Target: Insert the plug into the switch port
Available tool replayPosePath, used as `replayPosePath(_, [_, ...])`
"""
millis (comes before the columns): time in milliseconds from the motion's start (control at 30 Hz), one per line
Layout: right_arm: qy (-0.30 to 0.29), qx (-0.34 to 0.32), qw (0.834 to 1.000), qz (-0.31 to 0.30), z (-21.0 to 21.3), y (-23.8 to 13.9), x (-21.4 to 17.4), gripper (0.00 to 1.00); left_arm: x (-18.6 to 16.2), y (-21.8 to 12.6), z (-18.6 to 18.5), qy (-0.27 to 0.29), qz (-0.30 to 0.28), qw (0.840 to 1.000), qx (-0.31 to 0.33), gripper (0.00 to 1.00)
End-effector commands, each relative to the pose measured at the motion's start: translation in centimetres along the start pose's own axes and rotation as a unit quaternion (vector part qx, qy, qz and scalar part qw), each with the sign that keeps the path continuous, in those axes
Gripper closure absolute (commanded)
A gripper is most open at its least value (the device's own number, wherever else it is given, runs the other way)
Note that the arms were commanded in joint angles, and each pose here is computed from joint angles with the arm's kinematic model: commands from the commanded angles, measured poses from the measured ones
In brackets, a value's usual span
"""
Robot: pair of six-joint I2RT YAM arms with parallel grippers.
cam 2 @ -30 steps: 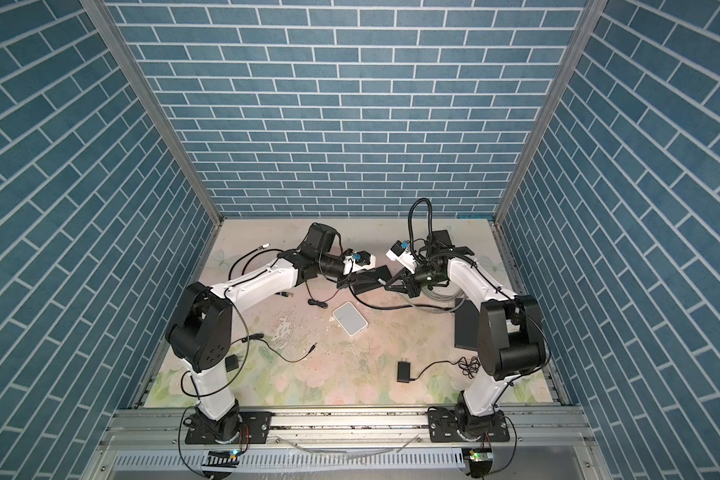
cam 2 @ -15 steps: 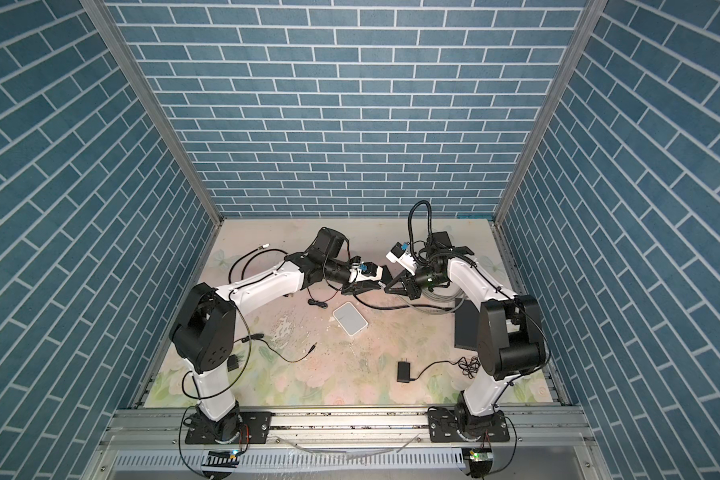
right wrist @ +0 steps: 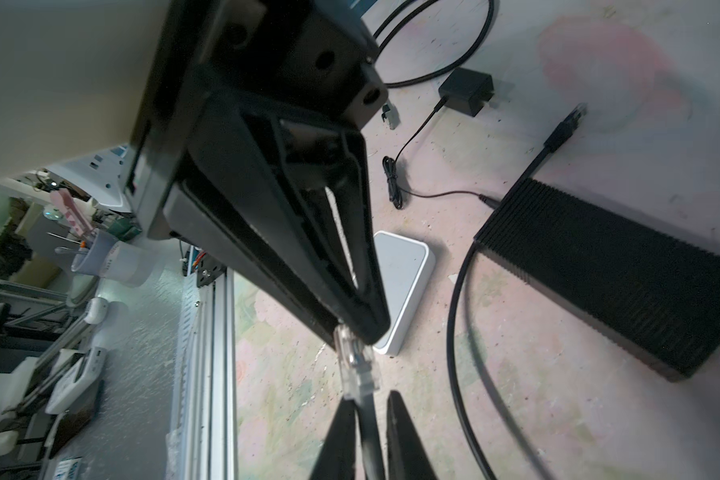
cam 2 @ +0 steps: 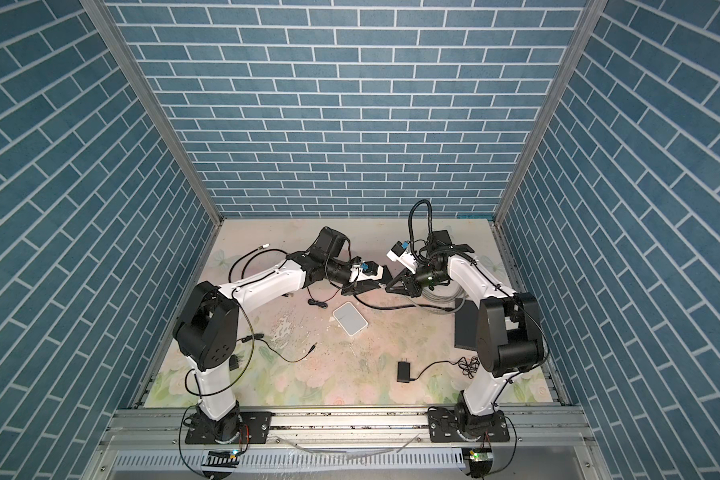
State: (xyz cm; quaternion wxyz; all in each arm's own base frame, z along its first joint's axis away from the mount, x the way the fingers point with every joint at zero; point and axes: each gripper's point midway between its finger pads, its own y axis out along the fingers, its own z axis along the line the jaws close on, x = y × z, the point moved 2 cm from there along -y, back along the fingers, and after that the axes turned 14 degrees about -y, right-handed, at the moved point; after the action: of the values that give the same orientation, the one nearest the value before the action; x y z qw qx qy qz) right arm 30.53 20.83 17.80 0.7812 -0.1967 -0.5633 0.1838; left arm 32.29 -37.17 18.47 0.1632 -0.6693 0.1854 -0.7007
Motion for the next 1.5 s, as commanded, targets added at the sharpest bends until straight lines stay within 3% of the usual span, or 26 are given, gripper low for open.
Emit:
replayPosePath(0, [-0.031, -0.035, 0.999, -0.007, -0.7, -0.7, 1.0, 0.72, 0.3, 0.8, 0.4, -0.078, -0.01, 0.997, -0.004, 1.0])
replayPosePath(100, [-0.049, -0.067, 0.996, -0.021, -1.1, -1.3, 1.2, 0.6, 0.3, 1.2, 1.4, -0.179, -0.012, 0.984, 0.003, 1.0])
replayPosePath(200, [-0.064, -0.07, 0.995, -0.031, -1.0, -1.5, 1.5, 0.56, 0.7, 1.6, 2.1, -0.266, -0.024, 0.964, 0.004, 1.0])
replayPosePath(367, [-0.064, -0.078, 0.994, -0.031, -1.8, -1.6, 1.2, 0.53, 1.0, 1.6, 2.7, -0.344, -0.045, 0.938, -0.004, 1.0])
replayPosePath(600, [-0.118, -0.147, 0.982, 0.009, -2.4, -2.7, 0.0, 0.47, -0.1, 0.6, 5.3, -0.467, -0.065, 0.882, -0.018, 0.99])
replayPosePath(733, [-0.147, -0.182, 0.972, 0.015, -2.3, -3.2, -0.1, 0.47, -1.0, 0.7, 5.6, -0.49, -0.049, 0.87, -0.01, 0.99])
replayPosePath(900, [-0.175, -0.27, 0.945, 0.057, -4.1, -2.3, -0.8, 0.53, -1.1, 0.8, 5.9, -0.53, -0.057, 0.846, -0.021, 1.0])
replayPosePath(1000, [-0.195, -0.289, 0.933, 0.092, -4.6, -1.2, -1.2, 0.55, -0.9, 0.8, 5.8, -0.54, -0.063, 0.839, -0.026, 1.0])
replayPosePath(1200, [-0.237, -0.33, 0.909, 0.096, -5.7, -0.1, -0.2, 0.57, -1.1, 0.8, 5.4, -0.548, -0.056, 0.834, -0.034, 1.0])
replayPosePath(1467, [-0.258, -0.316, 0.907, 0.103, -4.6, -0.2, 0.4, 0.59, -1.5, 0.7, 5.3, -0.55, -0.043, 0.834, -0.031, 1.0])
